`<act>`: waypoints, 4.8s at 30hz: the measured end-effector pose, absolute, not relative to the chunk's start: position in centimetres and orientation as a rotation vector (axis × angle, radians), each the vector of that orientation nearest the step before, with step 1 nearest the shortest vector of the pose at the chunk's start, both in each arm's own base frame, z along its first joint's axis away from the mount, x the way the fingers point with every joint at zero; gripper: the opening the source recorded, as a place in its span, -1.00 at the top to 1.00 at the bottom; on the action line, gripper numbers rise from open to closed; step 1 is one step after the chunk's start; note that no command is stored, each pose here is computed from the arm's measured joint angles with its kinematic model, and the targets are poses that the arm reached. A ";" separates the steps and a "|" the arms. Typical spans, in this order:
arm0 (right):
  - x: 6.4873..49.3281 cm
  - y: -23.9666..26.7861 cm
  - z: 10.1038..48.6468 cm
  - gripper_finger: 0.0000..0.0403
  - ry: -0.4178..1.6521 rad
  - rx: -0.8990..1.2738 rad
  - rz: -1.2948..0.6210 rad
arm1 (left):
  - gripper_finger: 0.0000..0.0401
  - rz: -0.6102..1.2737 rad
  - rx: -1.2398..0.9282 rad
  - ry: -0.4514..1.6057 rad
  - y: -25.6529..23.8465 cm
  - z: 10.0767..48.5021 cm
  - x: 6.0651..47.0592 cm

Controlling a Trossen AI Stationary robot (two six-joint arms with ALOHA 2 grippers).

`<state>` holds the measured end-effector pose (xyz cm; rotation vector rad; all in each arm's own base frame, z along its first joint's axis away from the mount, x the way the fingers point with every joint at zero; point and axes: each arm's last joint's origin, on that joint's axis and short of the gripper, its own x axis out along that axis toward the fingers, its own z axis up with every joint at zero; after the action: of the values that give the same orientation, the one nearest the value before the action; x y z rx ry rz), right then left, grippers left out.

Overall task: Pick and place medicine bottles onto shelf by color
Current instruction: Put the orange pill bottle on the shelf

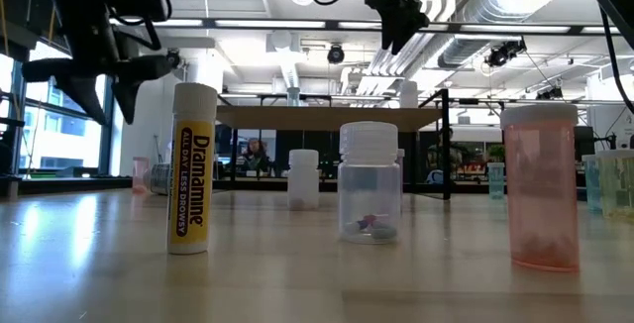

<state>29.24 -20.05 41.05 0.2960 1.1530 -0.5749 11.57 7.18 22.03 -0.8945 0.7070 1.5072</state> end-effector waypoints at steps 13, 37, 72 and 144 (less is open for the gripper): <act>29.2 -20.1 41.0 -0.01 1.155 0.288 -0.569 | 0.01 1.605 -0.885 0.651 8.6 18.9 11.8; 29.3 -20.1 41.0 -0.01 1.146 0.310 -0.585 | 0.01 1.615 -0.858 0.746 12.0 16.0 13.2; 29.3 -20.1 41.0 -0.01 1.147 0.310 -0.585 | 0.39 1.614 -0.833 0.749 13.4 16.0 12.7; 29.3 -20.1 41.0 -0.01 1.149 0.302 -0.580 | 0.45 1.356 -0.493 0.455 14.5 39.0 14.0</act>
<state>29.29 -20.07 41.03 0.3024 1.1486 -0.5803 14.00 14.50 39.04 -0.4932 0.4546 1.3556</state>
